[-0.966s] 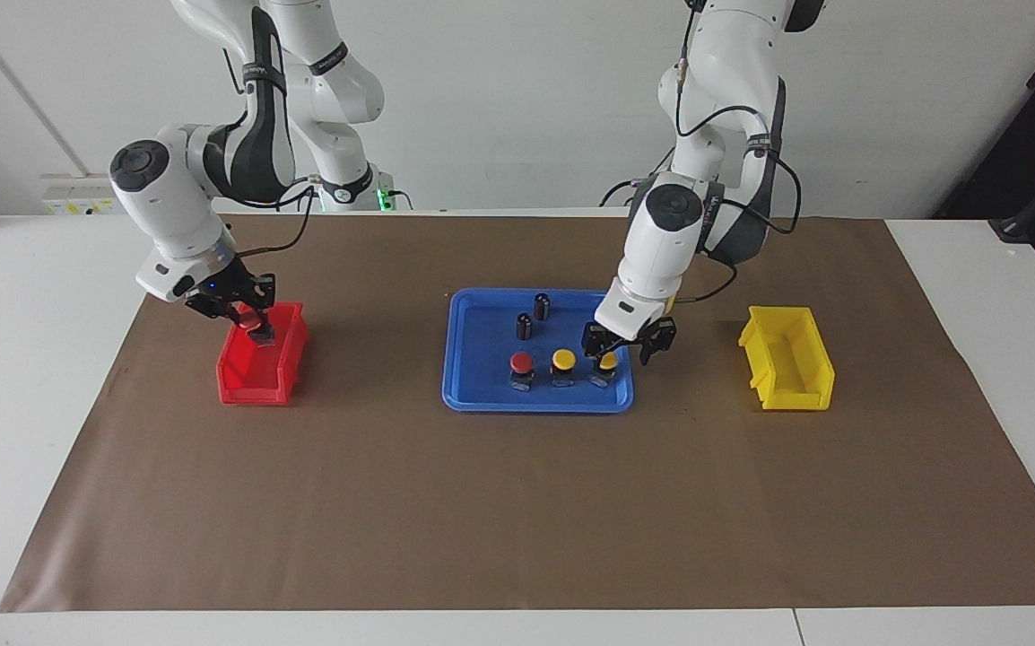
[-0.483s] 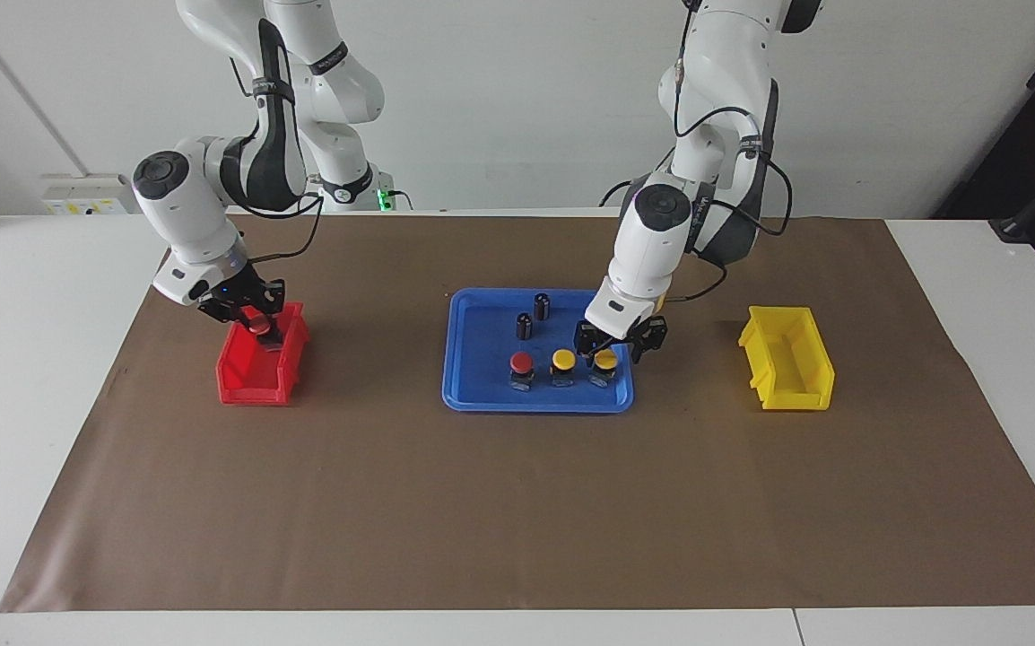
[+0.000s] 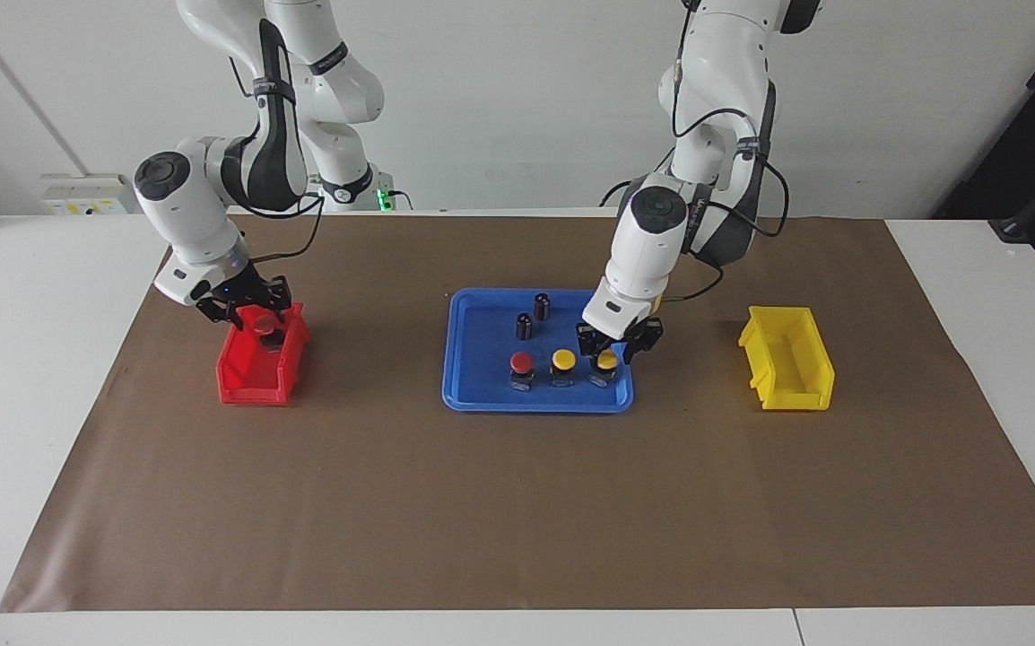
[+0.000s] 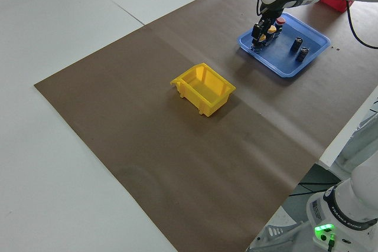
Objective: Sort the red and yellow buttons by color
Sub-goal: 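Grasp a yellow button with the left gripper while the right gripper drops the red button, then carry the yellow button to the yellow bin while the right gripper grasps the red button, then drop the yellow button in the yellow bin while the right gripper carries the red button, then release the red button into the red bin while the left gripper reaches the tray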
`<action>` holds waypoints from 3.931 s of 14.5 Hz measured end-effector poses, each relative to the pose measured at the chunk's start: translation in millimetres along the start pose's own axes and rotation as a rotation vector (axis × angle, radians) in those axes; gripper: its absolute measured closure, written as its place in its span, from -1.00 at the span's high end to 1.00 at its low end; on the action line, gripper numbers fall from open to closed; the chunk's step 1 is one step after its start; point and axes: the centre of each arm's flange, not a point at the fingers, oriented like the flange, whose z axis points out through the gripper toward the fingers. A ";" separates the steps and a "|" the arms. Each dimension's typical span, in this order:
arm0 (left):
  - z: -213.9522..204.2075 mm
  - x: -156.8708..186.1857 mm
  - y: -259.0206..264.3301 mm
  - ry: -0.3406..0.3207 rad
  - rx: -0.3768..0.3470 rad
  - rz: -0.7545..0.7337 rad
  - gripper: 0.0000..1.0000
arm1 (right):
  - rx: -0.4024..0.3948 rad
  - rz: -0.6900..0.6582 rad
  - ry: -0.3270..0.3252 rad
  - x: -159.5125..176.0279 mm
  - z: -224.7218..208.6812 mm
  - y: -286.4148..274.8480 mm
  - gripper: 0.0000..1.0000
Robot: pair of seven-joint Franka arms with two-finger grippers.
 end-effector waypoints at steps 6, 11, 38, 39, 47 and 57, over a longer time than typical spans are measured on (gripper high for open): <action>-40.0 5.9 0.6 -0.035 0.025 -0.027 -0.18 | -0.003 0.068 -0.021 85.4 -128.6 -81.6 0.47; -140.8 34.9 -123.7 -0.034 0.042 0.035 -0.18 | 0.044 0.204 0.096 142.3 -146.0 -269.8 0.45; -18.4 -10.6 -326.6 -0.066 0.059 0.165 -0.17 | -0.034 0.188 0.048 184.7 -58.1 -359.9 -0.18; -18.9 -10.3 -326.5 -0.063 0.060 0.166 -0.17 | -0.037 0.151 0.030 182.3 -85.4 -312.6 -0.18; -151.1 35.1 -295.0 -0.014 0.066 0.196 1.00 | 0.029 -0.046 0.039 80.5 -88.3 6.5 -0.18; -55.2 -1.6 18.8 0.045 0.016 0.038 1.00 | -0.008 -0.056 0.122 57.3 -6.6 9.6 -0.18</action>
